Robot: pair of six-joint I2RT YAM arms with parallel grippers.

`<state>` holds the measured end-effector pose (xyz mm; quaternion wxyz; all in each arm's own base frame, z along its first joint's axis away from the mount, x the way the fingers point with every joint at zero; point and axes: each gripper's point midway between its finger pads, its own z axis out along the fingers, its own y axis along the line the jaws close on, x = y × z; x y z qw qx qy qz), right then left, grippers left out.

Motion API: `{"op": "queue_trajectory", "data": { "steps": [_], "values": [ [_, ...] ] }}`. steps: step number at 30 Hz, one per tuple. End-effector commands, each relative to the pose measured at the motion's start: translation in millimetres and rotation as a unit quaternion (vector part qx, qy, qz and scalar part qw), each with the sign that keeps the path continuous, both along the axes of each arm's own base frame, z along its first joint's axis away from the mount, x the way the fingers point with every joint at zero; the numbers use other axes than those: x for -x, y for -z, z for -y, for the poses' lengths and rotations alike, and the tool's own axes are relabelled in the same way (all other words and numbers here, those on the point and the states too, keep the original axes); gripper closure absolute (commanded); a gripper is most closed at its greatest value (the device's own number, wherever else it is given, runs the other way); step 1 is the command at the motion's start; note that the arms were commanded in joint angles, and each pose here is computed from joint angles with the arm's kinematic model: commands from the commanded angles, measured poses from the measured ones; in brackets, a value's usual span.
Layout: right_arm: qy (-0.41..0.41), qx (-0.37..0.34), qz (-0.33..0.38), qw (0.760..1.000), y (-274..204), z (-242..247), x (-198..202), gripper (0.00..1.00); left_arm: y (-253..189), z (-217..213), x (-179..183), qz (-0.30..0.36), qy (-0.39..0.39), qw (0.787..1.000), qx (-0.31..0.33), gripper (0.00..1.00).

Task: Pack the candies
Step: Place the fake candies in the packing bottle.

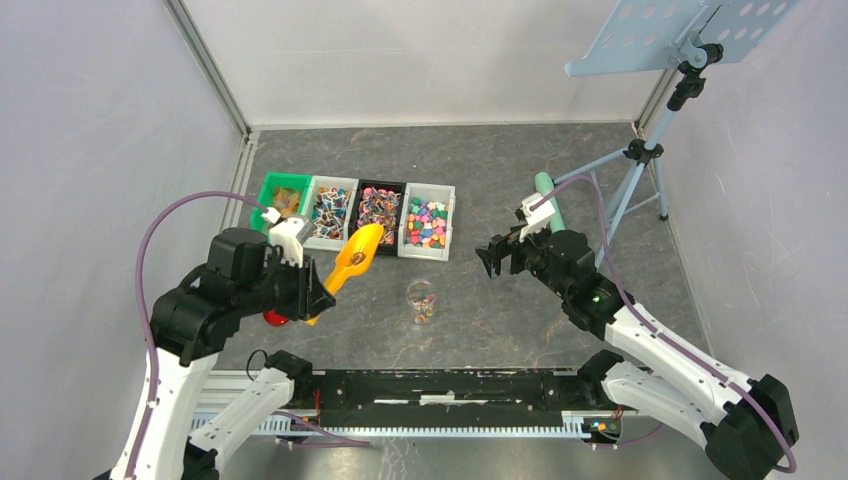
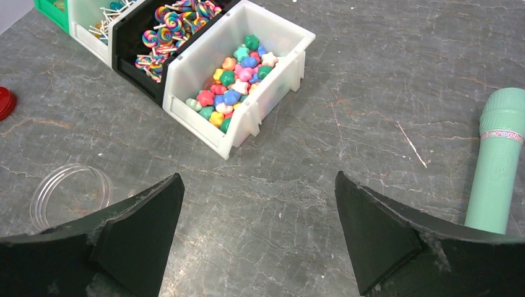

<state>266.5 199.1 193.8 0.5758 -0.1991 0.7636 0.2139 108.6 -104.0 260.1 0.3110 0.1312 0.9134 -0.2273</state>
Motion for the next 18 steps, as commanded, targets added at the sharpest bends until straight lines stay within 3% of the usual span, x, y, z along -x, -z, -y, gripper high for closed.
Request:
{"op": "queue_trajectory", "data": {
  "steps": [1,18],
  "values": [
    [0.0,0.0,0.015,1.0,-4,4,2,0.02,-8,3,-1,0.004,0.011,1.0,0.0,0.98],
    [-0.001,-0.004,0.012,1.0,4,3,2,0.02,0,13,-19,0.009,0.053,0.997,-0.048,0.98]
  ]
}}
